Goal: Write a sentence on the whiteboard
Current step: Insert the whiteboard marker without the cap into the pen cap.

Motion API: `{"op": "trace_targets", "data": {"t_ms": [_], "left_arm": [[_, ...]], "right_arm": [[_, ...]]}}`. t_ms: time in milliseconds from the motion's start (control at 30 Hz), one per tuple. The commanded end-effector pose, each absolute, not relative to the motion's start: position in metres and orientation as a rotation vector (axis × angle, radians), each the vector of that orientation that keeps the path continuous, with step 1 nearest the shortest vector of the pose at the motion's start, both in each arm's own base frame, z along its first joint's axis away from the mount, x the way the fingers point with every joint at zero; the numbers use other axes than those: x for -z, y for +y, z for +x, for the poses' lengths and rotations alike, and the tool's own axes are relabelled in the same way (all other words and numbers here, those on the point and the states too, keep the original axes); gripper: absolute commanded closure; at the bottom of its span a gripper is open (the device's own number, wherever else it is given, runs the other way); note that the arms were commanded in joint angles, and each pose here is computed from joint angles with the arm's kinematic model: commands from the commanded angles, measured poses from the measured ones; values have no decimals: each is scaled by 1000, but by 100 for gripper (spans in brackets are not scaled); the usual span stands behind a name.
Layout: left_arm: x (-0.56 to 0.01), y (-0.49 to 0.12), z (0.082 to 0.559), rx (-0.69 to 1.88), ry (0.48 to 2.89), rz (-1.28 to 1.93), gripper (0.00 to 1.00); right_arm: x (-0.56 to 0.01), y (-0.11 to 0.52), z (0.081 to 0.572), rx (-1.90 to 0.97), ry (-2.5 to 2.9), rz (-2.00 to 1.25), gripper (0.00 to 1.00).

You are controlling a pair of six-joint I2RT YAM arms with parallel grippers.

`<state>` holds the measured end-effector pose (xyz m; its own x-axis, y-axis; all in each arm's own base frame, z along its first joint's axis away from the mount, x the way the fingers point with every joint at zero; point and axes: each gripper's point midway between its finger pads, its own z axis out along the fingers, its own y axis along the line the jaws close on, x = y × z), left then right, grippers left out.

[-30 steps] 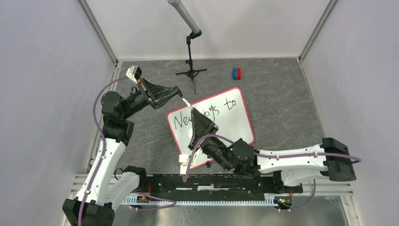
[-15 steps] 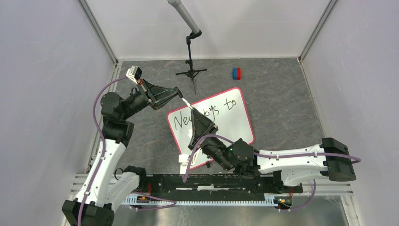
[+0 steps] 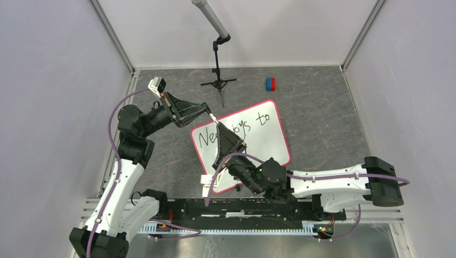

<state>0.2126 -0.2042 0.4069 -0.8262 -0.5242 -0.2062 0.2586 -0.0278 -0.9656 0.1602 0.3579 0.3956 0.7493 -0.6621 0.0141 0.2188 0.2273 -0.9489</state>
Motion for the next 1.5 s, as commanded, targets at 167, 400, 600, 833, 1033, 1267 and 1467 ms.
{"op": "trace_targets", "data": {"t_ms": [167, 400, 600, 833, 1033, 1267, 1467], "left_arm": [[-408, -209, 199, 1849, 1723, -164, 98], [-392, -217, 196, 1828, 1790, -136, 97], [-384, -225, 189, 1850, 1823, -101, 97], [-375, -233, 181, 1870, 1860, -53, 97], [-369, -239, 176, 1887, 1891, -14, 97], [-367, -246, 170, 1899, 1911, 44, 97], [-360, -248, 167, 1898, 1936, 56, 98]], "right_arm": [[-423, 351, 174, 687, 513, -1100, 100], [-416, 355, 171, 721, 462, -1118, 100], [-414, 357, 170, 763, 426, -1120, 100], [-416, 359, 172, 774, 416, -1099, 100], [-420, 358, 175, 785, 396, -1080, 100], [-418, 356, 184, 801, 386, -1083, 100], [-421, 351, 195, 823, 386, -1074, 100]]}}
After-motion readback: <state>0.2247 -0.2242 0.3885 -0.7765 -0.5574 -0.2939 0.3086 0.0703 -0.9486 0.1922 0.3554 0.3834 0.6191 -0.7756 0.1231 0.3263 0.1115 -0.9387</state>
